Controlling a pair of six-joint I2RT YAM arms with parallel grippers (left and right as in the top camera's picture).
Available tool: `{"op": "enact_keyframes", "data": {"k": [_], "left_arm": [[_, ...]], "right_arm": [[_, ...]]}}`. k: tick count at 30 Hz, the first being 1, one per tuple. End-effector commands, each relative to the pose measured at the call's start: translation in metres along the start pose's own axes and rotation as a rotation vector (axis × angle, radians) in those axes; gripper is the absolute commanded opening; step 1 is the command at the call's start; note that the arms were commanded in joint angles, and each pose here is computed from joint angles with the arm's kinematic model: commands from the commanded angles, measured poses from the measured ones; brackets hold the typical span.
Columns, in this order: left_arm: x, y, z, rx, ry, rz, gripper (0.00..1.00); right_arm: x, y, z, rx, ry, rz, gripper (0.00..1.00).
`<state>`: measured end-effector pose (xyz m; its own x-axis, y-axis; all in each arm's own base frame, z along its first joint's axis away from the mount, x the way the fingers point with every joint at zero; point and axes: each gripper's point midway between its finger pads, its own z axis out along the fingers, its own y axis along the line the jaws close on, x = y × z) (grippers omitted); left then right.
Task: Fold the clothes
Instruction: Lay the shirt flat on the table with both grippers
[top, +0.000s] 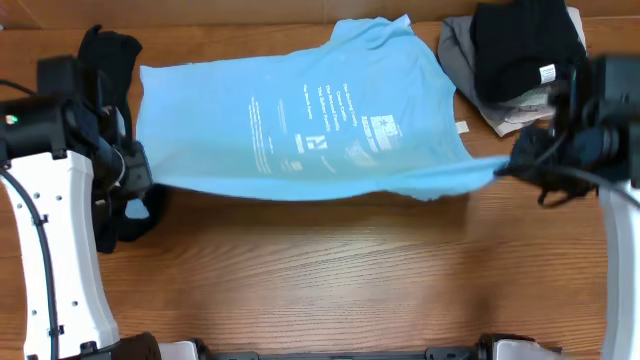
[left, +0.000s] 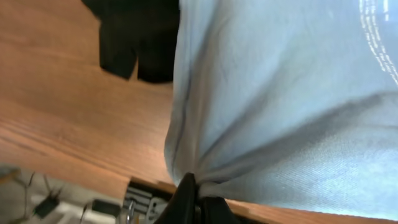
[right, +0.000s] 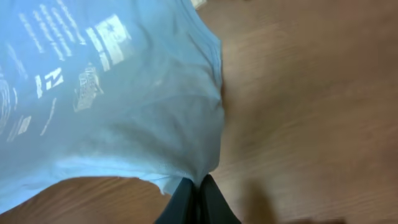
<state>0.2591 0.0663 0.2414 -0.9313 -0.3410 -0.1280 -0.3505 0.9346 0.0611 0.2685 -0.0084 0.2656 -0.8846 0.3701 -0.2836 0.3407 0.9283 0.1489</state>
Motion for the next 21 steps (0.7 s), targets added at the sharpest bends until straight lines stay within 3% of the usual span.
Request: {"op": "enact_keyframes", "data": {"k": [1, 6, 17, 21], "left_arm": [[0.015, 0.015, 0.004, -0.064, -0.027, -0.068, 0.04], [0.032, 0.017, 0.017, -0.07, -0.036, -0.161, 0.04], [0.093, 0.011, 0.054, -0.026, 0.073, -0.254, 0.04], [0.098, 0.011, 0.052, 0.006, -0.009, -0.304, 0.04]], "right_arm": [[0.022, -0.021, 0.006, 0.041, -0.017, 0.099, 0.04], [0.052, -0.035, 0.038, 0.072, 0.056, 0.147, 0.04], [0.073, -0.043, 0.059, 0.104, 0.14, 0.158, 0.04], [0.077, -0.044, 0.06, 0.109, 0.155, 0.16, 0.04]]}}
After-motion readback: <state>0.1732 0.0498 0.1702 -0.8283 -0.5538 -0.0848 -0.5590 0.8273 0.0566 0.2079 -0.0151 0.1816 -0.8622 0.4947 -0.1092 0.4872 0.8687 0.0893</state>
